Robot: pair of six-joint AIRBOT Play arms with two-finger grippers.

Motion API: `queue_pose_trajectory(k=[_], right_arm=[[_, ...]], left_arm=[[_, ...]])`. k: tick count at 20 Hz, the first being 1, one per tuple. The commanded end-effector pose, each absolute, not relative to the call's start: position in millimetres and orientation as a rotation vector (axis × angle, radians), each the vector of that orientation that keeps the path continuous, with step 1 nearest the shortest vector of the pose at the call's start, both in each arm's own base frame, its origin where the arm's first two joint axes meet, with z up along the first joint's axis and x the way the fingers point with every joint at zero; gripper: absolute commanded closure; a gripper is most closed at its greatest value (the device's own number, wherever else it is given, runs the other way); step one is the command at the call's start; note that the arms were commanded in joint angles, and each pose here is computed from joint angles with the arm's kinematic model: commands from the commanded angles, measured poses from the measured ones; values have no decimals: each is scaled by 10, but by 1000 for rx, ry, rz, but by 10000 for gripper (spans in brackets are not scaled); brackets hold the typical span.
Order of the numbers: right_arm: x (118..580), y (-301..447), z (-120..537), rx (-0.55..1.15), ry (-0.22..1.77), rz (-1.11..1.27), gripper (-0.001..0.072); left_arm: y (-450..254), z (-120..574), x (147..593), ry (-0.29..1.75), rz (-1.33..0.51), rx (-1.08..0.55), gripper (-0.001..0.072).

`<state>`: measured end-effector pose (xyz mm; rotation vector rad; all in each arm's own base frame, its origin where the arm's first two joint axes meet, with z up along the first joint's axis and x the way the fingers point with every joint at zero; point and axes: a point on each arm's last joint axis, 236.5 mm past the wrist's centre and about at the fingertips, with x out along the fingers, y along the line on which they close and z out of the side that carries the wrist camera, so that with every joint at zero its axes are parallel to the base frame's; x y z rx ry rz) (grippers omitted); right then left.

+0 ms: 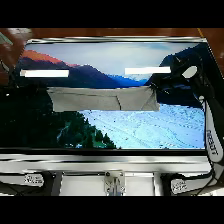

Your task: Fold the shirts.

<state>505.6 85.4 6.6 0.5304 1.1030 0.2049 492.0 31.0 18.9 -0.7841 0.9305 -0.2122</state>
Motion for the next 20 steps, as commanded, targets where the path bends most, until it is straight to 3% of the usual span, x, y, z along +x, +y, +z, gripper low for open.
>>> queue_pose_trajectory(k=[1, 4, 6, 7, 8, 10, 11, 12, 13, 20], right_arm=[[5483, 804, -223, 570, 1083, 163, 656], [5626, 744, -546, 595, 1073, 116, 655], [5627, 758, -712, 616, 1096, 109, 615], [5617, 773, -764, 625, 1107, 109, 497], [5616, 773, -776, 625, 1109, 109, 419], [5606, 742, -713, 596, 1102, 126, 255], [5572, 698, -648, 555, 1102, 156, 242], [5514, 627, -590, 500, 1110, 186, 183], [5426, 494, -554, 452, 1134, 189, 11], [4953, 94, -783, 511, 1341, 166, 10]], left_arm=[[243, 24, 5228, 955, -203, -843, 670], [97, -399, 5190, 1051, -210, -873, 670], [70, -590, 5151, 1098, -198, -910, 669], [57, -643, 5128, 1115, -200, -917, 667], [67, -689, 5112, 1126, -195, -914, 609], [138, -754, 5064, 1155, -147, -925, 371], [163, -756, 5033, 1169, -139, -937, 254], [207, -744, 4993, 1182, -141, -943, 235], [262, -720, 4951, 1195, -146, -944, 235], [435, -333, 4673, 1274, -245, -975, 256]])
